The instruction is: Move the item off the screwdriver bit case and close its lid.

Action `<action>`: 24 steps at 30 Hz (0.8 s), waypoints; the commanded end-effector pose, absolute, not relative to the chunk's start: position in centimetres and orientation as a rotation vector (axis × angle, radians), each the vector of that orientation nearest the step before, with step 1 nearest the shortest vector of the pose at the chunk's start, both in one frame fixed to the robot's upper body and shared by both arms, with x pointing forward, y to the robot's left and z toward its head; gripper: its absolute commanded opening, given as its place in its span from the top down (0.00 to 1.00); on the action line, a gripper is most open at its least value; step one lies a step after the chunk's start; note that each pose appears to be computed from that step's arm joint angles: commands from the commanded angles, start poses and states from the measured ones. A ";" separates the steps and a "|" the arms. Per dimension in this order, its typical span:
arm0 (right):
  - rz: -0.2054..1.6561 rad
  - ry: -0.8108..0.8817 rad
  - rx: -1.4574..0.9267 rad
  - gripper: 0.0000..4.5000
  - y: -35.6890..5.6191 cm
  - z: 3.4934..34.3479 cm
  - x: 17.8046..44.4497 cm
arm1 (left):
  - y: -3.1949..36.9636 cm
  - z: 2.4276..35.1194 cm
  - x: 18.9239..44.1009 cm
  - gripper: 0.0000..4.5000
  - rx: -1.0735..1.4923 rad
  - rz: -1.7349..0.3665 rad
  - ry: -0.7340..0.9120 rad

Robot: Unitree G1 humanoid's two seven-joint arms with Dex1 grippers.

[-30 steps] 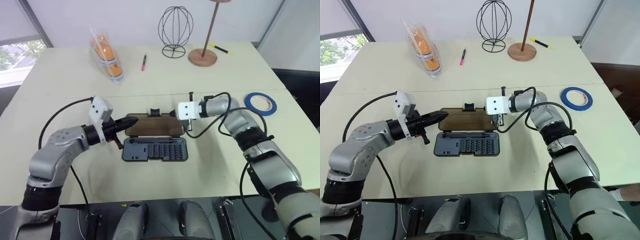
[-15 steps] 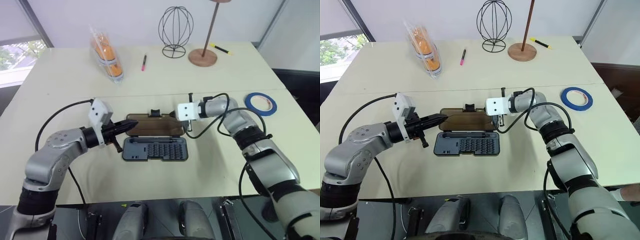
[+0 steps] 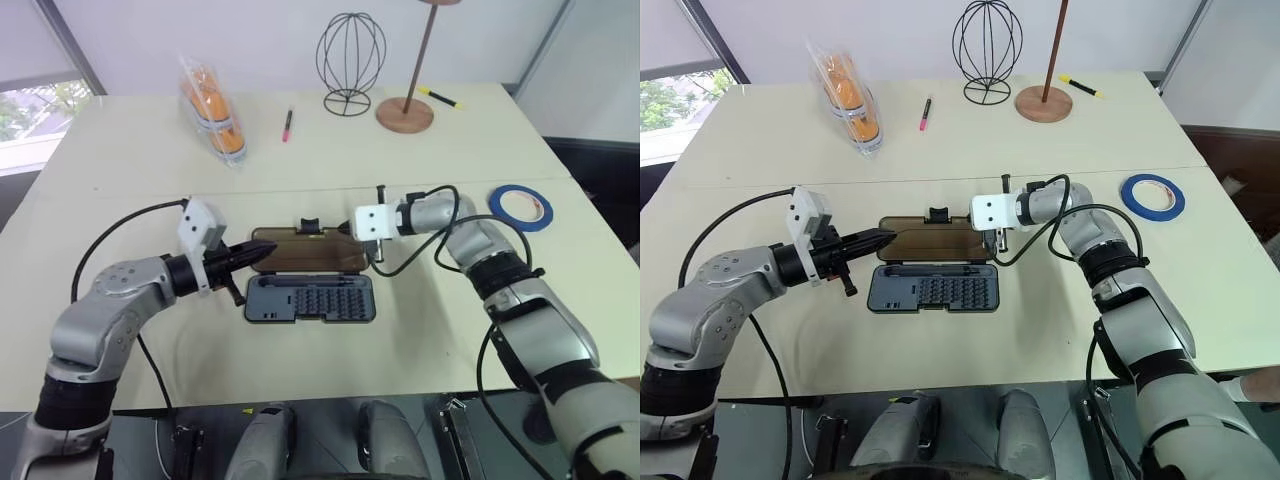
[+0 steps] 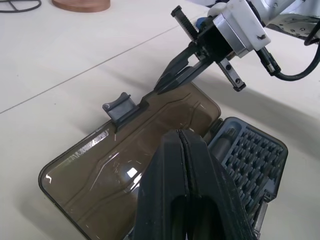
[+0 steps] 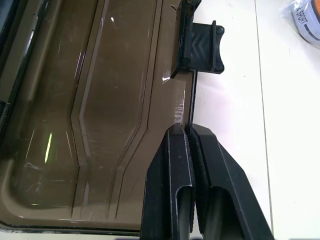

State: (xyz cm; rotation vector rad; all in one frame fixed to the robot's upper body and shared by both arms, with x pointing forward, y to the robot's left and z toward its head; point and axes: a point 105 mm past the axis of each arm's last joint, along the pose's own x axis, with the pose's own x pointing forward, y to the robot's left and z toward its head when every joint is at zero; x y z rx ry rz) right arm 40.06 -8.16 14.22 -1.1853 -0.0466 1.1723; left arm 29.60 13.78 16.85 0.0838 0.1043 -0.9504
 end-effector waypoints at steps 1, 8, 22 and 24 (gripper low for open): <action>1.178 -0.099 -1.199 0.99 -7.5 15.4 39.9 | 13.7 17.5 29.2 1.00 0.108 -0.962 0.074; 1.186 -0.100 -1.192 0.99 -7.4 15.3 39.6 | 14.5 15.9 27.6 1.00 0.104 -0.994 0.159; 1.188 -0.086 -1.186 0.16 -7.8 15.5 39.5 | 14.4 16.0 27.3 1.00 0.090 -0.991 0.154; 1.171 -0.100 -1.178 0.16 -7.8 16.0 39.6 | 14.4 16.0 26.8 1.00 0.082 -1.003 0.167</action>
